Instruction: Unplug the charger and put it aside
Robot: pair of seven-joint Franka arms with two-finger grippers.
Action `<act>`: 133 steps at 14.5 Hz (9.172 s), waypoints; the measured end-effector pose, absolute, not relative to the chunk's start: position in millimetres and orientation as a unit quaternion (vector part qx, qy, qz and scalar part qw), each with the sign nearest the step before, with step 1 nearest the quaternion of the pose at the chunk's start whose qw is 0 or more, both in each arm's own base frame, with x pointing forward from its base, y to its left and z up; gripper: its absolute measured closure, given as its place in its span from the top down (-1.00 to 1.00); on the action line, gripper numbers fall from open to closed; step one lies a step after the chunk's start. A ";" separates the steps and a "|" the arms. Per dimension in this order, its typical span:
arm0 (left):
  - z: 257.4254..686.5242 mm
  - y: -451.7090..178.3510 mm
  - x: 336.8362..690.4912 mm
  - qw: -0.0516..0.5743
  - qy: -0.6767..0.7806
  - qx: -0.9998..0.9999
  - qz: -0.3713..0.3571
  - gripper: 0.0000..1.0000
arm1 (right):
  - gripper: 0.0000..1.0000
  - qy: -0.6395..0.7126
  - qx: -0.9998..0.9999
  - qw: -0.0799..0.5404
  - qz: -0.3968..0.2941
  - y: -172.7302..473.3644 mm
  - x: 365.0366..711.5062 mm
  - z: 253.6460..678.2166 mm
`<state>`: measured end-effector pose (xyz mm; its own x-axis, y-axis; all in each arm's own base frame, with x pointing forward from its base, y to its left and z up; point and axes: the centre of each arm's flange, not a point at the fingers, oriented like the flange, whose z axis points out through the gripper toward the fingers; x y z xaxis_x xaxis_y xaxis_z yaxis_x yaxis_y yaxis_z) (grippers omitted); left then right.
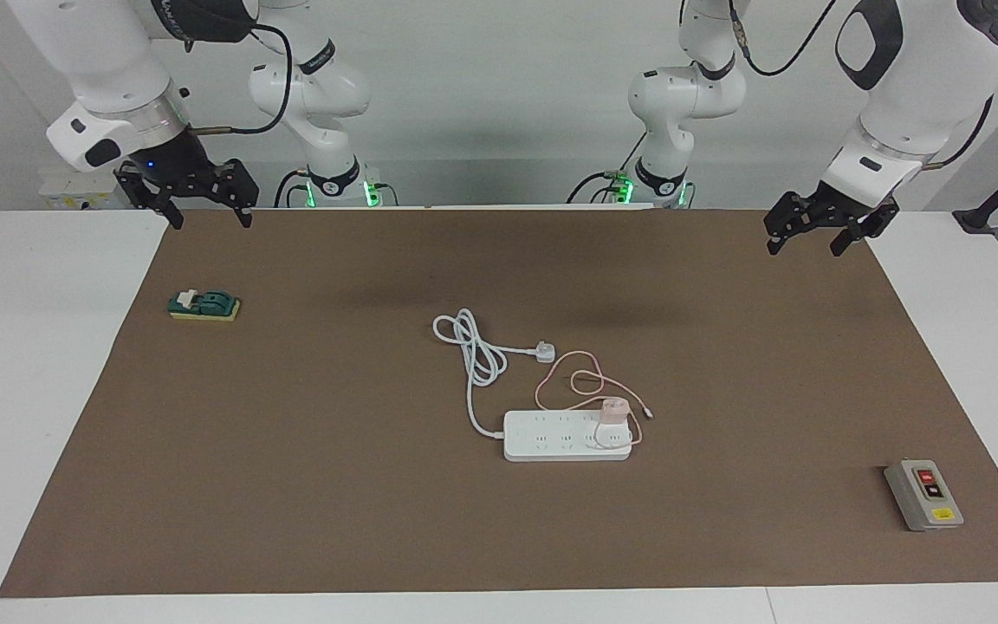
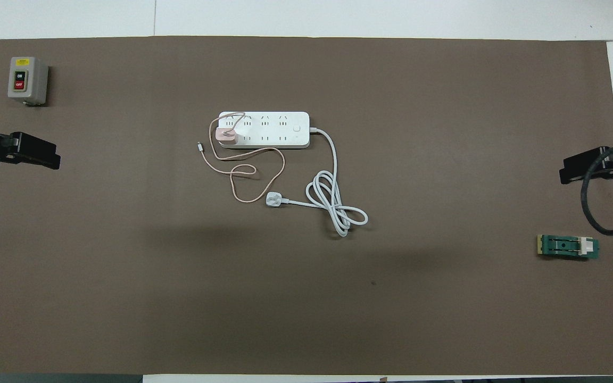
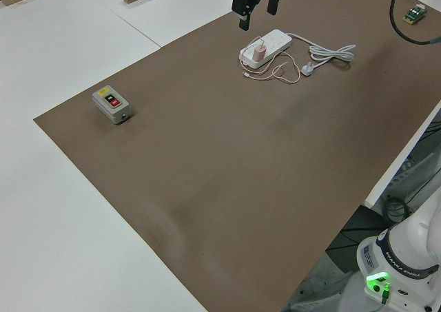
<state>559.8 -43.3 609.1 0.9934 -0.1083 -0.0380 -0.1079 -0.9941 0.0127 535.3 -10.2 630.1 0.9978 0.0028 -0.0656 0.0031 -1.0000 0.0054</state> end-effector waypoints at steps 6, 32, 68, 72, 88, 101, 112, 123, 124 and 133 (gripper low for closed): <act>609.0 -45.4 559.6 0.005 -0.056 0.998 -0.019 1.00 | 1.00 0.001 0.999 0.003 -0.033 -10.2 535.3 630.1; 455.7 -197.1 677.1 -0.012 0.549 0.835 -0.035 1.00 | 1.00 -0.590 0.762 -0.199 -0.177 265.5 670.3 381.1; 345.8 -284.7 640.7 0.030 0.703 0.711 0.009 -0.37 | 1.00 -0.639 0.676 -0.246 -0.273 325.9 725.2 257.5; 345.8 -284.6 640.5 0.031 0.703 0.711 0.009 -0.37 | 1.00 -0.638 0.678 -0.246 -0.271 331.0 723.3 253.9; 345.3 -284.0 639.1 0.034 0.703 0.711 0.010 -0.37 | 1.00 -0.633 0.677 -0.230 -0.295 301.2 731.1 254.0; 345.4 -284.0 639.0 0.034 0.703 0.711 0.010 -0.37 | 1.00 -0.617 0.686 -0.251 -0.291 312.5 733.4 256.6; 345.2 -283.8 638.9 0.035 0.703 0.711 0.011 -0.37 | 1.00 -0.612 0.666 -0.250 -0.345 309.4 730.4 247.0; 345.3 -283.7 638.9 0.035 0.703 0.710 0.011 -0.37 | 1.00 -0.608 0.671 -0.264 -0.332 326.6 728.5 243.4; 345.1 -283.6 638.8 0.035 0.703 0.710 0.011 -0.37 | 1.00 -0.605 0.674 -0.264 -0.332 328.4 727.5 241.0; 345.3 -283.6 638.8 0.035 0.703 0.710 0.011 -0.37 | 0.89 -0.604 0.676 -0.265 -0.328 330.3 726.6 236.0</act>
<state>638.8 -283.6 345.3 0.0120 0.9993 -0.0343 0.9978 -0.0097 0.0658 726.6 330.3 236.0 0.0559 -0.6423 -0.7644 -0.9907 -0.1306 0.0372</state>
